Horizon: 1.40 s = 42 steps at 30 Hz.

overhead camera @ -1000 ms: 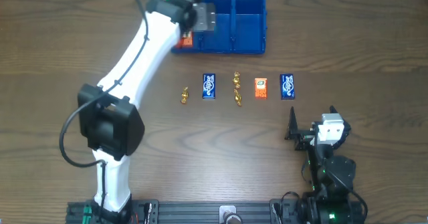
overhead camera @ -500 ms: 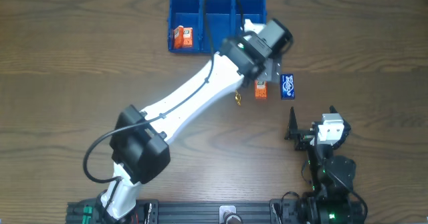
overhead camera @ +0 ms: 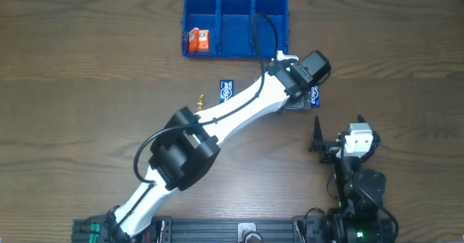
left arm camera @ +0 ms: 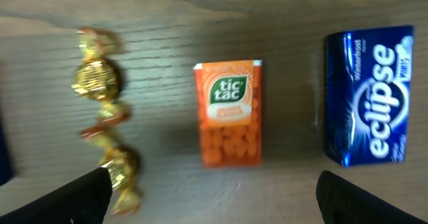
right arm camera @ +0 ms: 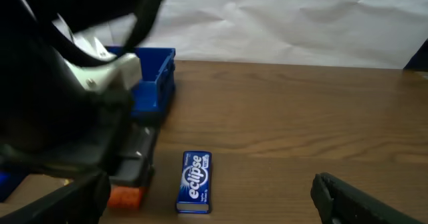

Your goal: Sort Candies Into Trays

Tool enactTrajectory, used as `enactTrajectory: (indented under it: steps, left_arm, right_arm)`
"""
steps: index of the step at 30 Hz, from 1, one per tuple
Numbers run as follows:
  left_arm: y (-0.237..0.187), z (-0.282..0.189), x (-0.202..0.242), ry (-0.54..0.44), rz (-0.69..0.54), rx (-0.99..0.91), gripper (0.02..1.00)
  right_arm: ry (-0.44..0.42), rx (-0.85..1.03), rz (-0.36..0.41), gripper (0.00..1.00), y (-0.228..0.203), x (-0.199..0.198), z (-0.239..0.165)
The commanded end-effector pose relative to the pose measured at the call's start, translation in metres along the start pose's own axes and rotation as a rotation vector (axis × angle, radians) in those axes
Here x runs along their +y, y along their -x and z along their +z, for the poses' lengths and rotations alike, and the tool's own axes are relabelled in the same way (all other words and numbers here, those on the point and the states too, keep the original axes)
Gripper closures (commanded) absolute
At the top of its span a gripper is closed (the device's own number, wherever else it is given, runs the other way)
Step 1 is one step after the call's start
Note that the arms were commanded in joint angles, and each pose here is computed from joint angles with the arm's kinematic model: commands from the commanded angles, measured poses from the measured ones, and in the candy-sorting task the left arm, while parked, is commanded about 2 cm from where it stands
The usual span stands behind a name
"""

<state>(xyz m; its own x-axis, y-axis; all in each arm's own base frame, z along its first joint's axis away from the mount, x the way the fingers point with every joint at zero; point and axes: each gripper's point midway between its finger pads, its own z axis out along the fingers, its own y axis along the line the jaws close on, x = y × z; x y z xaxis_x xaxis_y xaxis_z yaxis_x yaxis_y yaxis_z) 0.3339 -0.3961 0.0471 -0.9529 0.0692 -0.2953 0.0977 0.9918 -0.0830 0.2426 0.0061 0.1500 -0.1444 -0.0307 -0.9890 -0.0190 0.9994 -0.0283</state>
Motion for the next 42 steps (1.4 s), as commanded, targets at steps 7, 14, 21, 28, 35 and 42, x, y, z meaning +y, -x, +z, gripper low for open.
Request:
enactTrajectory:
  steps: [7, 14, 21, 28, 35, 42]
  left_arm:
    - [0.001, 0.034, -0.005, 0.001, -0.027, -0.018, 0.036]
    - [-0.002, 0.048, 0.001, 0.036, -0.024, -0.018, 0.088]
    - [0.001, 0.051, 0.002, 0.047, -0.024, -0.036, 0.126]
    - [-0.002, 0.063, 0.005, 0.059, -0.023, -0.026, 0.222]
    - [0.000, 0.064, 0.003, 0.051, -0.025, -0.034, 0.498]
    - [0.010, 0.056, -0.003, 0.039, -0.007, -0.064, 0.689]
  right_arm:
    - [-0.014, 0.010, -0.011, 0.001, -0.001, -0.003, -0.001]
    - [-0.014, 0.010, -0.011, 0.003, -0.001, -0.003, -0.001]
    - [-0.014, 0.010, -0.011, 0.003, -0.001, -0.003, -0.001]
    - [-0.014, 0.010, -0.011, 0.001, -0.001, -0.003, -0.001]
    - [-0.014, 0.010, -0.011, 0.003, -0.001, -0.003, -0.001]
    - [-0.014, 0.010, -0.011, 0.001, -0.001, -0.003, -0.001]
